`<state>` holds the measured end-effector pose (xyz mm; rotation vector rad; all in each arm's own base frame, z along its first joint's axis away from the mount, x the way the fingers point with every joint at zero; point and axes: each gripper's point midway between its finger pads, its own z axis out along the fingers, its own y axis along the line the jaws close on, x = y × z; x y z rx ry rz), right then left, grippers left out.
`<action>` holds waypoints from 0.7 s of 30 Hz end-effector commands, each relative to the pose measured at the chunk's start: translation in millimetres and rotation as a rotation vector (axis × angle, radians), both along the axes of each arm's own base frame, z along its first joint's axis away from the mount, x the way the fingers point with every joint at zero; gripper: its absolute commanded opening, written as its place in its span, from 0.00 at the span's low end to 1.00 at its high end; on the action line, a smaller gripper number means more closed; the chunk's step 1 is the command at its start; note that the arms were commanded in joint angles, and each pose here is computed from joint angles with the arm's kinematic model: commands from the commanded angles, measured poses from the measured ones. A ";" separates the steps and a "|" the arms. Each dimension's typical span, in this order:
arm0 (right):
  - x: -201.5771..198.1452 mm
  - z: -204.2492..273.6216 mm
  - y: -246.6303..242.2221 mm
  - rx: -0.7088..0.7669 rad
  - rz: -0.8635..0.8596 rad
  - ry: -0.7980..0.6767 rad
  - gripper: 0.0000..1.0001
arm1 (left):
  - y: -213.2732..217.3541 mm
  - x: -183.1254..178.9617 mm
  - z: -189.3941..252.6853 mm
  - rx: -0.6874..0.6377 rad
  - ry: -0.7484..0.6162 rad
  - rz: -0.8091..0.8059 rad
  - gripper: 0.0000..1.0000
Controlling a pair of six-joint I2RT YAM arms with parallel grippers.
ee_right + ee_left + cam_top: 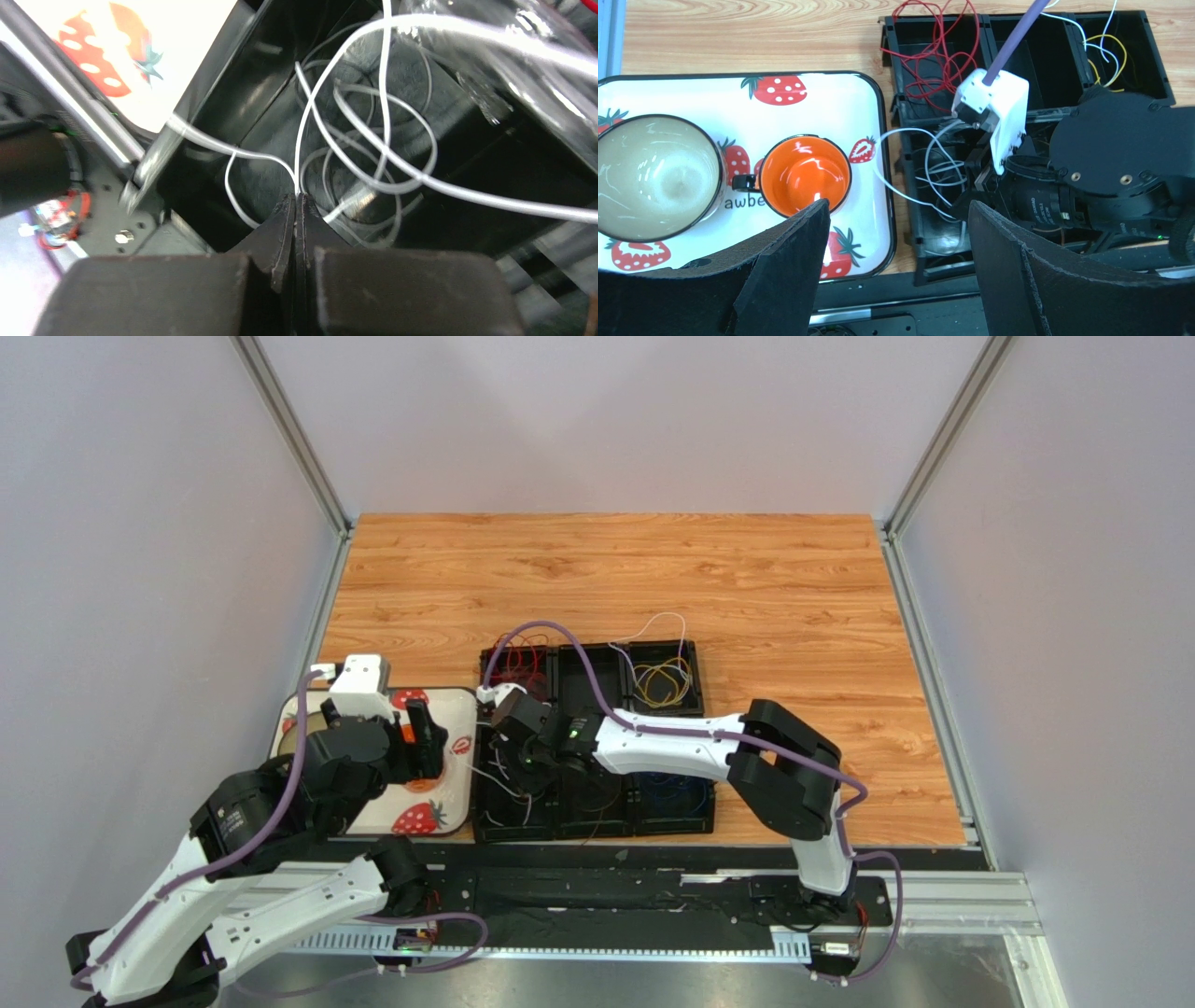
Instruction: Untangle the cables
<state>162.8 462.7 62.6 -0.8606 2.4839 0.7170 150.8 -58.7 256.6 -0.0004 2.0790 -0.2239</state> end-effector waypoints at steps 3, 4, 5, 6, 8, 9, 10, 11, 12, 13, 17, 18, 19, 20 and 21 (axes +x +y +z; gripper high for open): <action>-7.1 -12.1 -25.4 -0.063 -0.009 -0.003 0.00 | 0.4 3.2 -2.1 0.010 0.004 0.022 0.81; -8.0 -11.8 -25.8 -0.064 -0.008 -0.003 0.00 | 0.2 3.6 -2.4 0.011 0.005 0.024 0.80; -9.7 -11.5 -26.4 -0.069 -0.004 -0.002 0.00 | 0.1 3.5 -2.4 0.013 0.007 0.022 0.80; -9.7 -9.6 -26.4 -0.068 -0.002 -0.003 0.00 | 0.4 3.8 -2.5 0.015 0.007 0.025 0.80; -9.4 -2.5 -23.8 -0.065 0.000 -0.005 0.00 | -0.1 3.8 -2.7 0.015 0.009 0.025 0.80; -9.3 2.3 -22.3 -0.062 0.005 -0.010 0.00 | -0.1 3.8 -3.2 0.016 0.009 0.025 0.80; -4.3 4.6 -23.5 -0.074 -0.008 -0.035 0.00 | 0.3 3.8 -3.0 0.015 0.008 0.026 0.81; -5.6 6.7 -25.1 -0.084 -0.008 -0.036 0.00 | 0.2 3.9 -2.6 0.017 0.008 0.025 0.80; -4.7 16.0 -22.3 -0.070 -0.006 -0.049 0.00 | 0.4 4.1 -3.1 0.017 0.008 0.027 0.81; -5.9 19.5 -23.4 -0.071 -0.004 -0.049 0.00 | 0.4 4.1 -2.6 0.016 0.007 0.027 0.80; -11.1 38.1 -24.3 -0.054 0.000 -0.052 0.12 | 0.6 3.9 -2.5 0.014 0.007 0.027 0.81; -13.5 42.5 -24.7 -0.049 0.003 -0.053 0.19 | 0.8 3.8 -2.3 0.014 0.006 0.027 0.81; -16.5 50.2 -25.8 -0.038 0.008 -0.055 0.22 | 1.0 3.8 -2.7 0.015 0.008 0.029 0.80; -17.4 55.8 -26.6 -0.029 0.009 -0.056 0.24 | 0.8 4.0 -2.5 0.014 0.007 0.029 0.81; -19.6 61.2 -26.5 -0.018 0.011 -0.055 0.25 | 0.8 3.8 -2.3 0.014 0.006 0.027 0.80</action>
